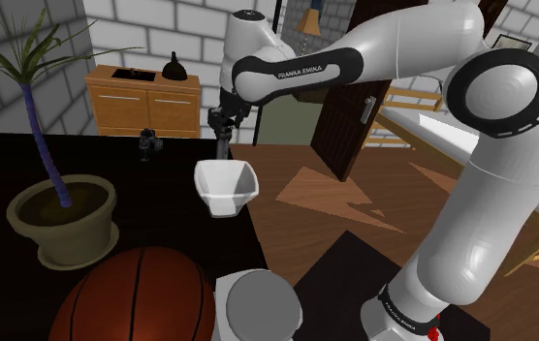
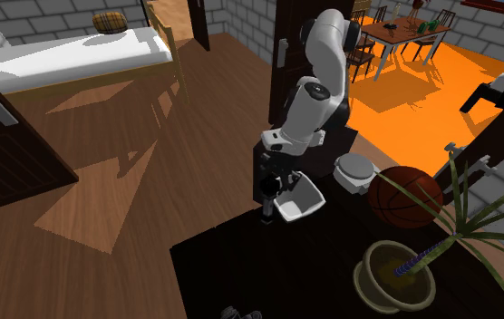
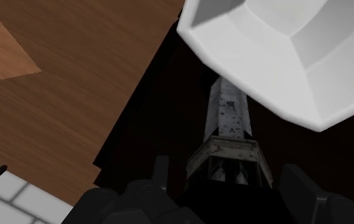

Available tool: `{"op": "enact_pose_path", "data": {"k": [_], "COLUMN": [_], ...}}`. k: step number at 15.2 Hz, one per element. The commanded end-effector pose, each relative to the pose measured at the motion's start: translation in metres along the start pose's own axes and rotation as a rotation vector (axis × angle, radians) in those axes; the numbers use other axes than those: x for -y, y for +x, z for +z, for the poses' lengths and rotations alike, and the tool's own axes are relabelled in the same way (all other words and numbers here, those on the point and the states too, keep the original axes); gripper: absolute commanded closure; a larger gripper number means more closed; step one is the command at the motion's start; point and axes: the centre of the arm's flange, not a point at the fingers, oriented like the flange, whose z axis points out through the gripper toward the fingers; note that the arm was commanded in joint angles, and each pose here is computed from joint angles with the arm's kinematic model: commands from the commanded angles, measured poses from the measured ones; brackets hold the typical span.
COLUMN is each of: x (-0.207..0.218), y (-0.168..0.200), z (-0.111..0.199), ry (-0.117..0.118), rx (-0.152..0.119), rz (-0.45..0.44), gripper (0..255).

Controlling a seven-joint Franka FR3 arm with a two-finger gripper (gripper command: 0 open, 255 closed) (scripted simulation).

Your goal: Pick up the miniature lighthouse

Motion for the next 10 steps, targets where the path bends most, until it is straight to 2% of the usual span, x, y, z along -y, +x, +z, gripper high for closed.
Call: {"op": "enact_pose_path", "data": {"k": [1, 8, 10], "x": [-0.001, -0.006, -0.007], "y": [0.003, 0.013, 0.014], "z": [-0.01, -0.045, -0.046], "ry": [0.0, 0.0, 0.0], "rx": [0.0, 0.0, 0.0], "rz": [0.0, 0.0, 0.0], "gripper": [255, 255, 255]}}
